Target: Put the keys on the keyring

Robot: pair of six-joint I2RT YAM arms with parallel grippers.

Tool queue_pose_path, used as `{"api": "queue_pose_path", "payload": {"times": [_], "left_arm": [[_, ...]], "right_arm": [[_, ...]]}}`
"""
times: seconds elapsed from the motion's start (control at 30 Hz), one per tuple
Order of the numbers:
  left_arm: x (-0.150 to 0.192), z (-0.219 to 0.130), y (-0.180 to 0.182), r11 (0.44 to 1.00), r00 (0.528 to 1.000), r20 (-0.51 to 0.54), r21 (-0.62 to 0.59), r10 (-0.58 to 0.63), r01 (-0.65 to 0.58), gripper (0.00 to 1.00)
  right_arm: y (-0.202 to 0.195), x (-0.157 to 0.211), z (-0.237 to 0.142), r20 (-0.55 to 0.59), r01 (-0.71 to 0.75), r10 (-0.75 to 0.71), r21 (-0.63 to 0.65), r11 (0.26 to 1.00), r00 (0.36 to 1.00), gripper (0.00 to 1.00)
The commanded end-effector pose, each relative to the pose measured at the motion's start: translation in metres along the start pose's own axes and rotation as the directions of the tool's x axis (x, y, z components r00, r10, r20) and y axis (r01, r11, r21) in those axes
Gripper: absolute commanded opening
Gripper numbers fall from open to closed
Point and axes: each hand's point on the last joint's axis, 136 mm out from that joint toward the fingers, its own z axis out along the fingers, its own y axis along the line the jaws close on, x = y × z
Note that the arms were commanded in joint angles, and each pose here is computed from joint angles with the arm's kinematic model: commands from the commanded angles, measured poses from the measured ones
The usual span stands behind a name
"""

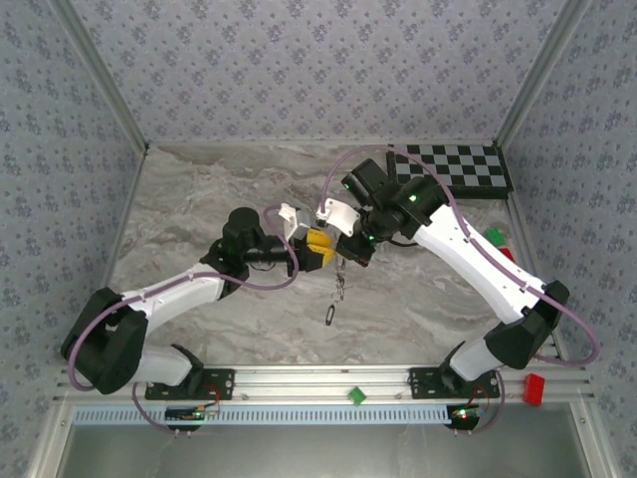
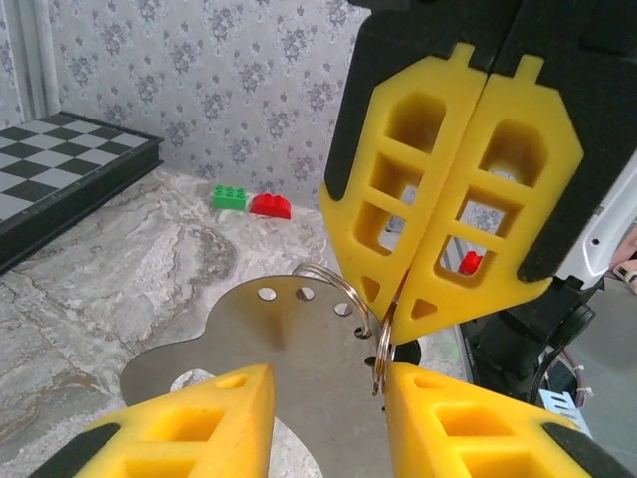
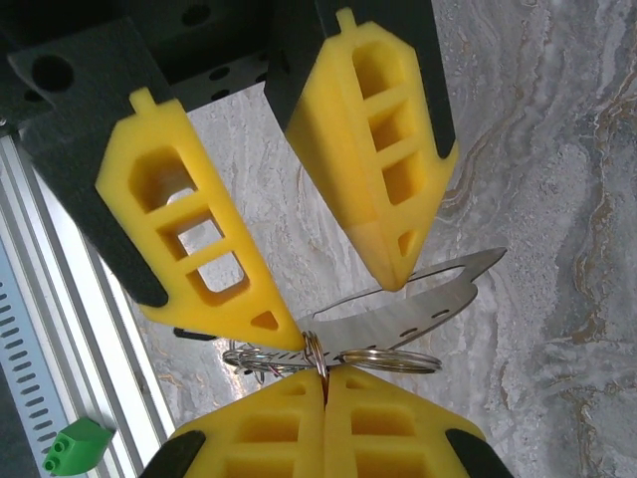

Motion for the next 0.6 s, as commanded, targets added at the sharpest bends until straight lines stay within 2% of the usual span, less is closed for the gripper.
{"api": "queue_pose_path", "payload": {"times": [0.0,0.17,0.23,0.4,0.43,0.47,0.57], "left_arm": [[-0.018,0.006,-0.009,0.997,0.998,0.028,0.049,0.055,-0.056,0.33],[-0.021,0.007,-0.012,0.996,0.998,0.04,0.061,0.056,-0.058,0.32],[-0.02,0.008,-0.013,0.996,0.998,0.04,0.067,0.054,-0.057,0.28],[-0.021,0.009,-0.018,0.993,0.998,0.043,0.097,0.055,-0.059,0.25],[-0.021,0.01,-0.018,0.993,0.997,0.043,0.102,0.056,-0.06,0.22],[-0.021,0.01,-0.019,0.992,0.997,0.043,0.108,0.057,-0.061,0.15],[-0.022,0.01,-0.02,0.992,0.997,0.046,0.109,0.06,-0.065,0.0]], "right_arm": [[0.006,-0.008,-0.001,0.017,0.021,-0.021,-0.032,0.999,1.0,0.0],[0.01,-0.009,0.003,0.012,0.028,-0.028,-0.05,0.998,1.0,0.0],[0.011,-0.01,0.004,0.012,0.031,-0.03,-0.053,0.998,0.999,0.0],[0.013,-0.012,0.003,0.024,0.037,-0.035,-0.067,0.997,0.999,0.0],[0.015,-0.013,0.003,0.025,0.039,-0.037,-0.072,0.997,0.999,0.0],[0.015,-0.013,0.003,0.026,0.04,-0.038,-0.074,0.996,0.999,0.0],[0.016,-0.012,0.002,0.027,0.044,-0.043,-0.076,0.996,0.999,0.0]]}}
